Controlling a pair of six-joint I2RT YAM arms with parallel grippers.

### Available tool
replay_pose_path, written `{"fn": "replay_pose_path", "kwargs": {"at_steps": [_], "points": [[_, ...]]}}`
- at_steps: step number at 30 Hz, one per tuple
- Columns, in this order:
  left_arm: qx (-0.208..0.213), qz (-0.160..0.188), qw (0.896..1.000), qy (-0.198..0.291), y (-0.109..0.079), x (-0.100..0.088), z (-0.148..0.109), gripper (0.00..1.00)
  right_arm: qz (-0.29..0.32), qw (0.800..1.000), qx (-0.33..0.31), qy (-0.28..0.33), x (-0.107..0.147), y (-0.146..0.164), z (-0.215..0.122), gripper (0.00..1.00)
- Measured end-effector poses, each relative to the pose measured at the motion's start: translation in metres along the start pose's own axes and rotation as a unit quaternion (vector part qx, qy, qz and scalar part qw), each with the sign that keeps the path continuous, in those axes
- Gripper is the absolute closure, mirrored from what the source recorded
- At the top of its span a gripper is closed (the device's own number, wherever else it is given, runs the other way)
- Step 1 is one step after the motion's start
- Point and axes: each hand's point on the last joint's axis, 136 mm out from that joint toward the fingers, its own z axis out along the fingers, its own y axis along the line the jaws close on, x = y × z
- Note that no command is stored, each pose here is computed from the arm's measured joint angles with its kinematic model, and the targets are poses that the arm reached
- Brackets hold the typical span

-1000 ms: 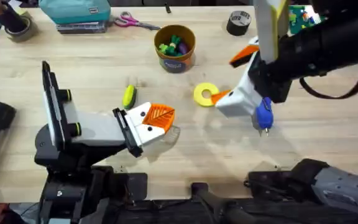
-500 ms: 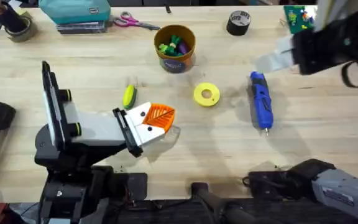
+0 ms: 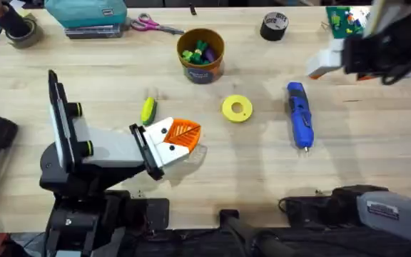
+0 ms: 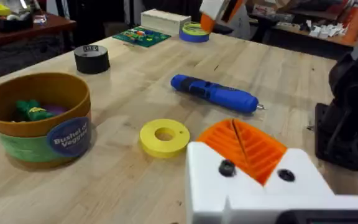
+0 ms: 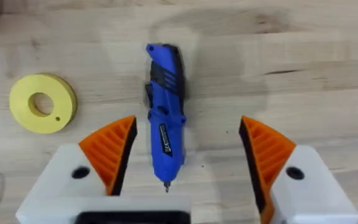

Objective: Pick up the gripper from the table and insert it into the empty holder that is missing its gripper. Then pick up a screw, insert it into the mounting hole, and use the screwdriver to tighten it. Finally, clean up the table by picking up the vegetable and placing it into the bucket.

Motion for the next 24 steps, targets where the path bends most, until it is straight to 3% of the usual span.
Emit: {"fn": "replay_pose_path", "kwargs": {"at_steps": [10,24], "points": [[0.0,0.0,1.0,0.0,0.0,0.0,0.0,0.984,-0.01,0.997,-0.037,0.073,0.024,0.019,0.073,0.006],[0.0,0.0,1.0,0.0,0.0,0.0,0.0,0.984,-0.042,0.985,-0.067,0.151,0.04,0.033,0.12,0.006]]}}
